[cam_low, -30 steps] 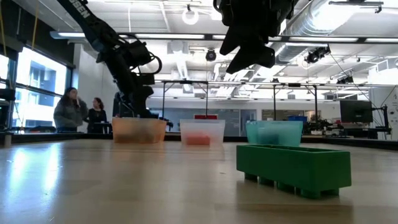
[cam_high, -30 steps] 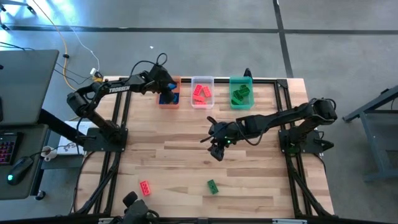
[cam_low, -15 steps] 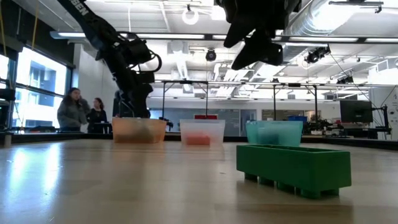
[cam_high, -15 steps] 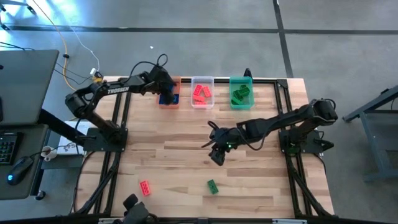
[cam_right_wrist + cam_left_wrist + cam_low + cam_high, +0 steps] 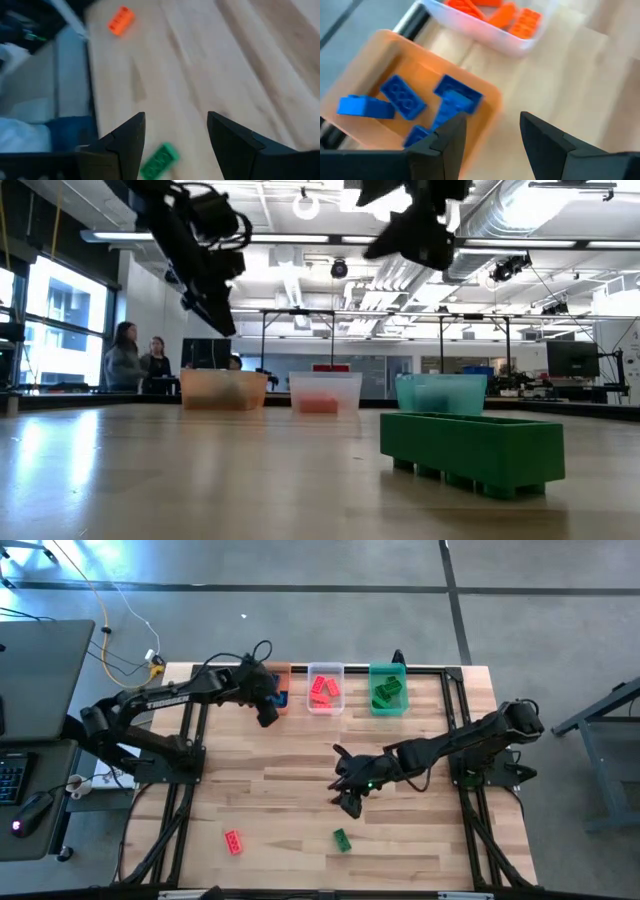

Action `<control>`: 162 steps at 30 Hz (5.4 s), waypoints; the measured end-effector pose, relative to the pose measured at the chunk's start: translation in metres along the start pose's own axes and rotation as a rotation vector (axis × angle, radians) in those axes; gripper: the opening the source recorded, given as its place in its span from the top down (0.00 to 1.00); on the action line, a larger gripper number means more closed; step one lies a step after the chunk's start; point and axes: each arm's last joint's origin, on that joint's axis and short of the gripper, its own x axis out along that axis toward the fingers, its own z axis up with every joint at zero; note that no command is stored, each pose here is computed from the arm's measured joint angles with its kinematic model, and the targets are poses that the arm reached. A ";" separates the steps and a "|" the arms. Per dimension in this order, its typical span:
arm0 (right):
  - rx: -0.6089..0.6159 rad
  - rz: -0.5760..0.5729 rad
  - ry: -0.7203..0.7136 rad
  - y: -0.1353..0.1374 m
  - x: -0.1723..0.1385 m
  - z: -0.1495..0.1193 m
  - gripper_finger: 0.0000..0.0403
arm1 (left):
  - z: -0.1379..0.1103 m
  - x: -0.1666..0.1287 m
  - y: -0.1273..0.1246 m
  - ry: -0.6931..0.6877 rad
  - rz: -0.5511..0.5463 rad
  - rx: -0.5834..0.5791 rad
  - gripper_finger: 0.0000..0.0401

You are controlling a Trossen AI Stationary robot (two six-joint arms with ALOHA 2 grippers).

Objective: Sort & place blocks by color
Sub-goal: Put the green game piece into the green bin

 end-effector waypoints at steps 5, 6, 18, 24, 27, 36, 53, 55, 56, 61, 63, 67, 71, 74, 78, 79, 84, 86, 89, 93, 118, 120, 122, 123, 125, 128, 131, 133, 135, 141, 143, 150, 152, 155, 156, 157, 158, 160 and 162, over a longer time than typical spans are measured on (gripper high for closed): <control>-0.012 0.076 -0.039 0.008 0.000 0.003 0.50 | -0.004 -0.021 -0.019 -0.012 -0.049 0.009 0.58; -0.010 0.085 -0.041 0.008 0.000 0.004 0.50 | -0.006 -0.024 -0.023 -0.010 -0.057 0.007 0.58; -0.055 0.176 -0.122 0.034 -0.006 0.015 0.50 | -0.020 -0.046 -0.047 0.045 -0.110 0.072 0.58; -0.102 -0.030 -0.012 0.050 -0.003 0.022 0.50 | -0.020 -0.045 -0.049 0.045 -0.088 0.082 0.58; -0.059 -0.138 0.078 0.047 0.000 0.019 0.50 | -0.020 -0.045 -0.048 0.044 -0.072 0.087 0.58; 0.162 -0.177 0.277 0.038 0.016 0.003 0.50 | -0.019 -0.045 -0.047 0.040 -0.046 0.116 0.58; 0.315 -0.127 0.296 0.051 0.017 -0.005 0.50 | -0.019 -0.045 -0.046 0.034 -0.005 0.119 0.58; 0.301 -0.157 0.294 0.050 0.016 -0.007 0.50 | -0.019 -0.045 -0.046 0.034 -0.005 0.118 0.58; 0.282 -0.158 0.299 0.050 0.016 -0.008 0.50 | -0.019 -0.045 -0.046 0.034 -0.005 0.118 0.58; 0.213 -0.152 0.322 0.052 0.015 -0.011 0.50 | -0.019 -0.045 -0.046 0.034 -0.005 0.116 0.58; 0.213 -0.171 0.329 0.051 0.015 -0.012 0.50 | -0.019 -0.045 -0.046 0.034 -0.005 0.105 0.58; 0.237 -0.249 0.299 0.048 0.013 -0.015 0.46 | -0.019 -0.045 -0.046 0.034 -0.005 0.100 0.58; 0.300 -0.272 0.255 0.049 0.019 -0.016 0.40 | -0.019 -0.045 -0.046 0.030 -0.006 0.099 0.58; 0.343 -0.281 0.265 0.050 0.031 -0.023 0.38 | -0.018 -0.045 -0.046 0.028 -0.006 0.099 0.58; 0.374 -0.273 0.330 0.050 0.055 -0.035 0.37 | -0.018 -0.045 -0.046 0.025 -0.005 0.098 0.58; 0.377 -0.265 0.350 0.050 0.061 -0.037 0.37 | -0.018 -0.045 -0.046 0.025 -0.006 0.098 0.58; 0.405 -0.239 0.385 0.049 0.079 -0.044 0.37 | -0.018 -0.045 -0.046 0.023 -0.006 0.098 0.58; 0.404 -0.244 0.373 0.049 0.080 -0.045 0.37 | -0.018 -0.045 -0.047 0.023 -0.006 0.098 0.58; 0.411 -0.256 0.351 0.049 0.084 -0.046 0.37 | -0.017 -0.045 -0.046 0.019 -0.006 0.097 0.58; 0.405 -0.291 0.356 0.046 0.092 -0.052 0.37 | -0.015 -0.045 -0.047 -0.005 -0.007 0.093 0.58; 0.442 -0.439 0.376 0.031 0.137 -0.088 0.51 | -0.014 -0.045 -0.047 -0.019 -0.008 0.090 0.58; 0.437 -0.448 0.366 0.031 0.137 -0.089 0.59 | -0.014 -0.045 -0.047 -0.020 -0.008 0.098 0.58; 0.432 -0.453 0.355 0.031 0.137 -0.089 0.68 | -0.014 -0.045 -0.047 -0.020 -0.008 0.121 0.58; 0.423 -0.455 0.352 0.031 0.137 -0.089 0.71 | -0.014 -0.045 -0.047 -0.020 -0.007 0.126 0.58; 0.415 -0.455 0.352 0.031 0.137 -0.089 0.73 | -0.014 -0.045 -0.047 -0.020 -0.008 0.126 0.58; 0.392 -0.447 0.359 0.032 0.137 -0.088 0.73 | -0.014 -0.045 -0.047 -0.020 -0.008 0.128 0.58; 0.365 -0.437 0.358 0.039 0.134 -0.082 0.73 | -0.014 -0.045 -0.047 -0.020 -0.007 0.134 0.58; 0.328 -0.458 0.348 0.043 0.131 -0.076 0.73 | -0.014 -0.045 -0.047 -0.020 -0.008 0.135 0.58; 0.286 -0.514 0.329 0.044 0.127 -0.069 0.73 | -0.014 -0.045 -0.047 -0.020 -0.007 0.135 0.58; 0.189 -0.624 0.258 0.048 0.107 -0.034 0.73 | -0.014 -0.045 -0.047 -0.018 -0.009 0.136 0.58; 0.146 -0.656 0.228 0.047 0.101 -0.022 0.73 | -0.014 -0.045 -0.047 -0.018 -0.009 0.136 0.58; 0.008 -0.852 0.162 0.031 0.074 0.022 0.73 | -0.017 -0.045 -0.047 0.014 -0.018 0.142 0.58; -0.022 -0.923 0.158 0.022 0.065 0.033 0.73 | -0.018 -0.045 -0.047 0.027 -0.017 0.143 0.58; -0.062 -1.035 0.171 0.007 0.053 0.046 0.73 | -0.020 -0.045 -0.047 0.047 -0.016 0.145 0.58; -0.074 -1.072 0.178 0.001 0.050 0.051 0.73 | -0.020 -0.045 -0.047 0.050 -0.016 0.145 0.58; -0.085 -1.108 0.186 -0.006 0.047 0.055 0.73 | -0.020 -0.045 -0.047 0.050 -0.015 0.145 0.58; -0.092 -1.141 0.196 -0.012 0.044 0.059 0.73 | -0.020 -0.045 -0.047 0.050 -0.015 0.145 0.58; -0.104 -1.198 0.211 -0.026 0.039 0.067 0.73 | -0.021 -0.045 -0.047 0.050 -0.016 0.142 0.58; -0.120 -1.229 0.226 -0.040 0.035 0.076 0.73 | -0.021 -0.045 -0.049 0.049 -0.020 0.146 0.58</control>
